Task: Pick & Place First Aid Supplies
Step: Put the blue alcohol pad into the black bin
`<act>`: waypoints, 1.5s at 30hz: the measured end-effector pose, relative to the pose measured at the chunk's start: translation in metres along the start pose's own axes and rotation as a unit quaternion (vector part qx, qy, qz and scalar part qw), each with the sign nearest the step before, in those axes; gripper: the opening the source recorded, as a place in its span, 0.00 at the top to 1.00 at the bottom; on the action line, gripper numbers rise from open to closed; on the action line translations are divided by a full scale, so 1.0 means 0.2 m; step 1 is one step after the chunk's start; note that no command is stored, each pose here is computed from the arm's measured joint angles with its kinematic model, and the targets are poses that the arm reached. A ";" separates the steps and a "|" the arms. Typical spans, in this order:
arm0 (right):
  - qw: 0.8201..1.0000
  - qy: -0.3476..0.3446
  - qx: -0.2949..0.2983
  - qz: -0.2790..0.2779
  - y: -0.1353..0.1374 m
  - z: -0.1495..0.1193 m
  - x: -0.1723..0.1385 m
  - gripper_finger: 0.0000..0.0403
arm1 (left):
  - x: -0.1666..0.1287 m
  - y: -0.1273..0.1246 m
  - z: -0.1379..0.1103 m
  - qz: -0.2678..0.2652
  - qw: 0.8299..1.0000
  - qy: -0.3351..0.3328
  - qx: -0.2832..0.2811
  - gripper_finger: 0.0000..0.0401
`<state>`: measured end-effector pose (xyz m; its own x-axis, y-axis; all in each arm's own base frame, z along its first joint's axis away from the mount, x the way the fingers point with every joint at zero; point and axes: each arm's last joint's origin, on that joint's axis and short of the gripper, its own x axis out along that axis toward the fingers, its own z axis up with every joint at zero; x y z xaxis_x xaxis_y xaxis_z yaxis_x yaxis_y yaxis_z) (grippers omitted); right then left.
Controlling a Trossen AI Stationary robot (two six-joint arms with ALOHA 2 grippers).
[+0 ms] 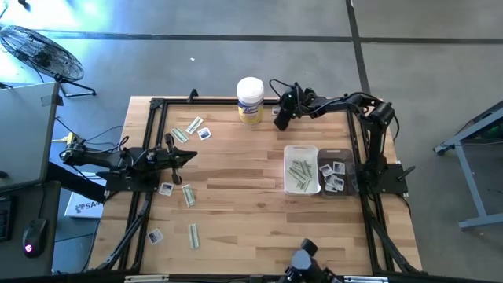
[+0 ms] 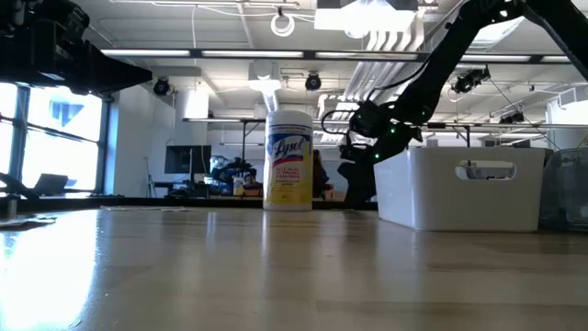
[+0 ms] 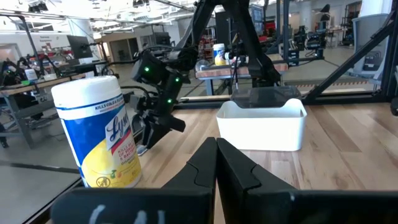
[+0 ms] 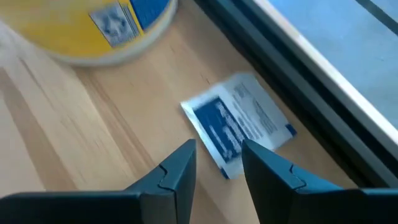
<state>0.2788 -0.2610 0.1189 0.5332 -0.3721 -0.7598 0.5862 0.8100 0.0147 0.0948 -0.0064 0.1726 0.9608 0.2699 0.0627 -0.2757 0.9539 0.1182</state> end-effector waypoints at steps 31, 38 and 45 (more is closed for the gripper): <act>0.999 -0.037 -0.037 0.004 0.09 0.05 -0.08 0.69 | 0.00 0.00 0.00 0.000 1.000 0.000 0.000 1.00; 1.000 -0.028 -0.008 -0.005 0.08 0.03 0.05 0.69 | 0.00 0.00 0.00 0.000 1.000 0.000 0.000 1.00; 0.996 0.081 -0.025 -0.012 0.07 0.07 0.00 0.69 | 0.00 0.00 0.00 0.000 1.000 0.000 0.000 1.00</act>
<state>0.2951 -0.2565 0.1276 0.4110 -0.3174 -0.8546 0.5649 0.8244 -0.0345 0.0947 -0.0064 0.1726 0.9609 0.2697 0.0627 -0.2755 0.9540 0.1182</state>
